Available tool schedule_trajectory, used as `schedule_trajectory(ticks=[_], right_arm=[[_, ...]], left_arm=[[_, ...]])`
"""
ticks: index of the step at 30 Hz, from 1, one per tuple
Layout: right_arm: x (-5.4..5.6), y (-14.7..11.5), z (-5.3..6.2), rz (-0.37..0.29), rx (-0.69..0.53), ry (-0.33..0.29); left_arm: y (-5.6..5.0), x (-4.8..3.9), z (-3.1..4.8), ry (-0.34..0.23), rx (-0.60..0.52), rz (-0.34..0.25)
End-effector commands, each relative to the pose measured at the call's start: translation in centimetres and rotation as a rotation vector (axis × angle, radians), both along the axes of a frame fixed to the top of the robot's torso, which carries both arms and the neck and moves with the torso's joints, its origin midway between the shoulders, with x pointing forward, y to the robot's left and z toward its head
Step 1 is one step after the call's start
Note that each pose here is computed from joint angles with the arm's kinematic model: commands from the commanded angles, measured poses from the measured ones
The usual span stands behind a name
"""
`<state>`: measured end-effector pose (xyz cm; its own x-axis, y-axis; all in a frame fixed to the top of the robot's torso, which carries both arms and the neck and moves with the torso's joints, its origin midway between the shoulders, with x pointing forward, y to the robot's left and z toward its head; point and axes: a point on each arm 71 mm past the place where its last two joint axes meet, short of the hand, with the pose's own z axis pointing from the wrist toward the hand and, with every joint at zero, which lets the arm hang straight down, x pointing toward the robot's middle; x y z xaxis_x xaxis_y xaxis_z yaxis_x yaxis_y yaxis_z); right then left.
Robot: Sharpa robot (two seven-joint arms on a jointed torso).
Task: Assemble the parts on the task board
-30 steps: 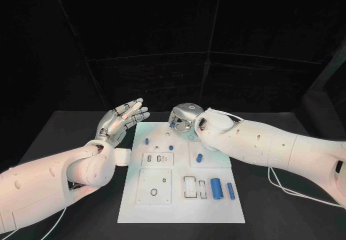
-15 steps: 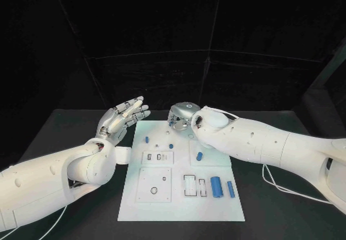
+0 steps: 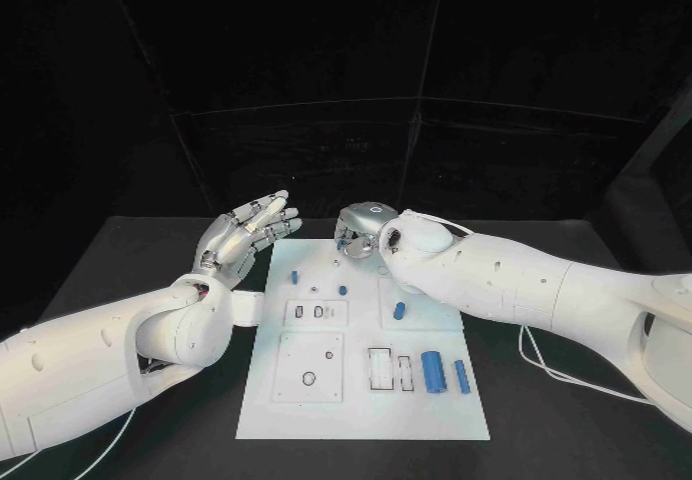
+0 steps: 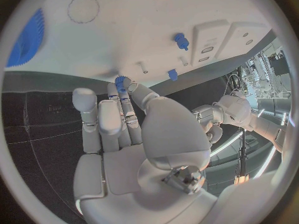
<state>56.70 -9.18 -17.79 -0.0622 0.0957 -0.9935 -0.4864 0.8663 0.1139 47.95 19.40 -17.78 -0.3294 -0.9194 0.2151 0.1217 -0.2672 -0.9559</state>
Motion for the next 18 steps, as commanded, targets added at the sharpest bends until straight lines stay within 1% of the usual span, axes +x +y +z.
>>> schedule_trajectory(ticks=[1,11,15,18], right_arm=[[0.1,0.0,0.0,-0.013,-0.011,0.010],[0.2,0.0,-0.1,-0.012,-0.021,0.025],[0.2,-0.5,0.1,-0.023,0.000,-0.003],[0.0,-1.1,0.4,-0.027,0.021,-0.024]], left_arm=[[-0.1,-0.05,0.48,-0.046,-0.024,-0.006],[-0.1,-0.03,0.49,-0.044,-0.023,-0.008],[0.0,-0.02,0.48,-0.043,-0.023,-0.008],[0.0,-0.02,0.48,-0.042,-0.022,-0.007]])
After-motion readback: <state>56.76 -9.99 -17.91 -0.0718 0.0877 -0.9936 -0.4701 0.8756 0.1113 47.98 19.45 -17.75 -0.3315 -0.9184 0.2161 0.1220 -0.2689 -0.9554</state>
